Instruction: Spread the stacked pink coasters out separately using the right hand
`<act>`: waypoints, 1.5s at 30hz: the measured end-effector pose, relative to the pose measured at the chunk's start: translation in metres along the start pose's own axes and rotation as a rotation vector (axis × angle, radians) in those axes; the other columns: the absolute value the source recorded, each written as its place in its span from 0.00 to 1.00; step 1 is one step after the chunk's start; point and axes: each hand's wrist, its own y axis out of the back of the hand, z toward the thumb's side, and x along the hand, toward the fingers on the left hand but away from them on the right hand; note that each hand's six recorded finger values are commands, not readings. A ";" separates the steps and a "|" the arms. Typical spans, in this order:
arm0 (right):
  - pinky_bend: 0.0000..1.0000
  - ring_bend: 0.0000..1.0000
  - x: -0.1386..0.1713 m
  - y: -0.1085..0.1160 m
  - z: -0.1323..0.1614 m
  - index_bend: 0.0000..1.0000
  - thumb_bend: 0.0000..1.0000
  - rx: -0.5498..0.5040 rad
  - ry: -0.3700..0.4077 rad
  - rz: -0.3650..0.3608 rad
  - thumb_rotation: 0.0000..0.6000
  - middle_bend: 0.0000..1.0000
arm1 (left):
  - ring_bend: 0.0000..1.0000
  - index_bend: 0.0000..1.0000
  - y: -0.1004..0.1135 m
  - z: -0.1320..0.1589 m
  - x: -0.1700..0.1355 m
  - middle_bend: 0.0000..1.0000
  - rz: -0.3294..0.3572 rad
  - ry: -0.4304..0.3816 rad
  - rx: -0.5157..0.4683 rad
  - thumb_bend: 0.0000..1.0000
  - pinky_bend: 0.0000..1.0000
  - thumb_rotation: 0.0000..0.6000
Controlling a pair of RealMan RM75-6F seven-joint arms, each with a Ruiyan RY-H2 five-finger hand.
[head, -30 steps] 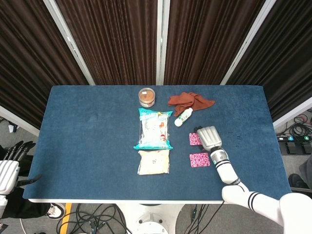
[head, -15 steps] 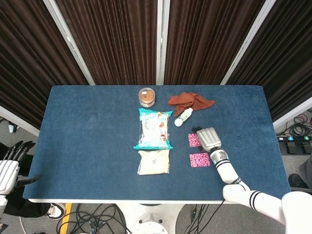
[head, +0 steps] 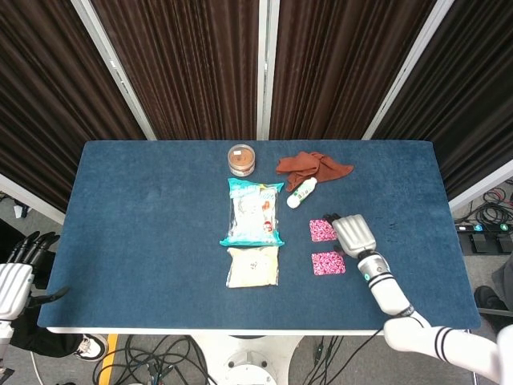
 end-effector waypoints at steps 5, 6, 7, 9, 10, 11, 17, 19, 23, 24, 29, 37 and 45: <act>0.88 0.76 0.035 -0.014 -0.013 0.31 0.15 0.026 0.011 0.046 1.00 0.36 | 0.00 0.12 -0.001 0.002 0.000 0.10 -0.003 -0.005 0.006 0.02 0.13 1.00; 0.88 0.76 0.038 -0.016 -0.013 0.32 0.15 0.029 0.016 0.052 1.00 0.36 | 0.00 0.12 -0.001 0.002 0.000 0.10 -0.004 -0.005 0.008 0.02 0.13 1.00; 0.89 0.76 0.041 -0.019 -0.013 0.32 0.15 0.032 0.021 0.058 1.00 0.36 | 0.00 0.12 -0.002 0.003 0.000 0.10 -0.005 -0.006 0.009 0.02 0.13 1.00; 0.89 0.76 0.043 -0.025 -0.011 0.32 0.15 0.038 0.030 0.073 1.00 0.34 | 0.00 0.12 -0.002 0.004 0.000 0.10 -0.007 -0.007 0.011 0.02 0.13 1.00; 0.89 0.76 0.043 -0.027 -0.011 0.32 0.15 0.039 0.034 0.080 1.00 0.33 | 0.00 0.12 -0.002 0.004 0.000 0.10 -0.007 -0.007 0.011 0.02 0.13 1.00; 0.88 0.76 0.042 -0.029 -0.008 0.31 0.15 0.039 0.040 0.086 1.00 0.32 | 0.00 0.12 -0.002 0.004 0.000 0.10 -0.006 -0.006 0.011 0.02 0.13 1.00; 0.88 0.76 0.039 -0.033 0.005 0.27 0.15 0.036 0.072 0.084 1.00 0.29 | 0.00 0.12 -0.001 0.001 -0.001 0.10 -0.005 0.001 0.008 0.02 0.13 1.00; 0.88 0.76 0.038 -0.034 0.008 0.27 0.15 0.042 0.076 0.084 1.00 0.29 | 0.00 0.12 -0.001 0.001 -0.001 0.10 -0.005 0.002 0.005 0.02 0.13 1.00; 0.88 0.76 0.036 -0.035 0.016 0.26 0.15 0.054 0.089 0.088 1.00 0.28 | 0.00 0.12 0.000 0.000 0.000 0.10 -0.003 0.002 0.001 0.02 0.13 1.00; 0.88 0.76 0.035 -0.036 0.018 0.26 0.15 0.053 0.091 0.088 1.00 0.28 | 0.00 0.12 0.000 -0.001 0.000 0.10 -0.003 0.003 0.002 0.02 0.13 1.00; 0.88 0.76 0.032 -0.038 0.024 0.26 0.15 0.053 0.093 0.098 1.00 0.28 | 0.00 0.12 0.001 -0.001 -0.001 0.10 0.000 0.002 0.001 0.02 0.13 1.00; 0.88 0.76 0.027 -0.044 0.028 0.25 0.15 0.062 0.084 0.126 1.00 0.28 | 0.00 0.12 0.002 -0.002 -0.002 0.10 0.000 0.004 0.000 0.02 0.13 1.00; 0.88 0.76 0.028 -0.047 0.030 0.25 0.15 0.062 0.085 0.129 1.00 0.32 | 0.00 0.12 0.003 -0.003 -0.002 0.10 0.000 0.002 -0.003 0.02 0.13 1.00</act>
